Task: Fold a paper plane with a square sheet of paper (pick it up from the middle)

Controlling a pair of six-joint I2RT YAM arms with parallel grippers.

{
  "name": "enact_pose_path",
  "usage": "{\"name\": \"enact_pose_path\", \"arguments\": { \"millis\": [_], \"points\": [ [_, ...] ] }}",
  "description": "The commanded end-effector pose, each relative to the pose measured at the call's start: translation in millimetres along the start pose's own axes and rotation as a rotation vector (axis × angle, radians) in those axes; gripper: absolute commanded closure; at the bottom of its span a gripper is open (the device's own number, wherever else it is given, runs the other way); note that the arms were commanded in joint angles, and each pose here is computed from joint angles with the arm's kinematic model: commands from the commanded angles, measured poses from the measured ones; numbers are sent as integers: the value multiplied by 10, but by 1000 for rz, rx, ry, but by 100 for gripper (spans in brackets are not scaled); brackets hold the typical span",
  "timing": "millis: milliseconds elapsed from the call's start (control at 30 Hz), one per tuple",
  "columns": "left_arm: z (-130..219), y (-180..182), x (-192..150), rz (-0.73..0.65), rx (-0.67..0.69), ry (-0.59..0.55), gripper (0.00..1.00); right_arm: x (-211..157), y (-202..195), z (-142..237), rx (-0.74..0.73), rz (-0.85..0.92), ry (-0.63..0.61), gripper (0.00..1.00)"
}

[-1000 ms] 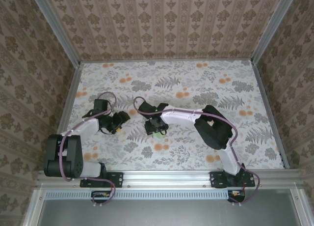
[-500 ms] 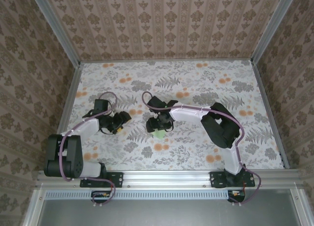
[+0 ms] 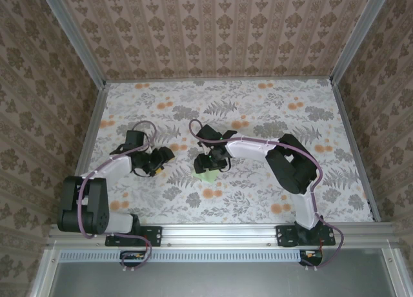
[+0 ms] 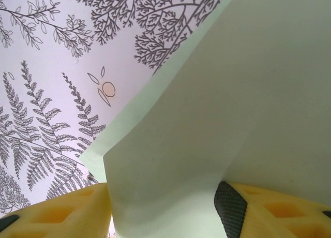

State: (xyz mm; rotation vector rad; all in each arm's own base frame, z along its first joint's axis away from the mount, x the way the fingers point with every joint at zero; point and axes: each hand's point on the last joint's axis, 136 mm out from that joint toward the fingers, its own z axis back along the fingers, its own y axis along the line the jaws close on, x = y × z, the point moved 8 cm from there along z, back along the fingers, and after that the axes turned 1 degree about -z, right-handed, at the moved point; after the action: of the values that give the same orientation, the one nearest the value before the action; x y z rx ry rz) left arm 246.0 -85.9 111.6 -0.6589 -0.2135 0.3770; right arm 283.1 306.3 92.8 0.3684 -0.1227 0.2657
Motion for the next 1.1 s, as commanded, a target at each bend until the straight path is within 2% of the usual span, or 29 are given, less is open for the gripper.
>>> {"name": "enact_pose_path", "arguments": {
  "millis": [0, 167, 300, 400, 500, 667, 900, 1067],
  "points": [
    [7, -178, -15, -77, -71, 22, 31, -280, -320, -296, -95, -45, 135, 43],
    [-105, -445, -126, -158, -192, 94, 33, -243, -286, -288, 52, -41, 108, 44],
    [-263, -578, -165, -159, -266, 144, 34, -227, -270, -257, 167, -26, 101, 44],
    [-404, -628, -188, -148, -288, 186, 42, -220, -284, -247, 225, -24, 103, 44],
    [-507, -671, -185, -148, -283, 206, 43, -212, -302, -244, 264, -21, 104, 44],
    [-628, -707, -175, -128, -306, 232, 46, -219, -330, -235, 300, -6, 111, 42],
    [-780, -619, -253, -70, -276, 285, 59, -219, -360, -245, 304, 4, 116, 42],
    [-774, -625, -250, -71, -272, 286, 60, -231, -397, -249, 296, 4, 118, 42]
  ]
}}
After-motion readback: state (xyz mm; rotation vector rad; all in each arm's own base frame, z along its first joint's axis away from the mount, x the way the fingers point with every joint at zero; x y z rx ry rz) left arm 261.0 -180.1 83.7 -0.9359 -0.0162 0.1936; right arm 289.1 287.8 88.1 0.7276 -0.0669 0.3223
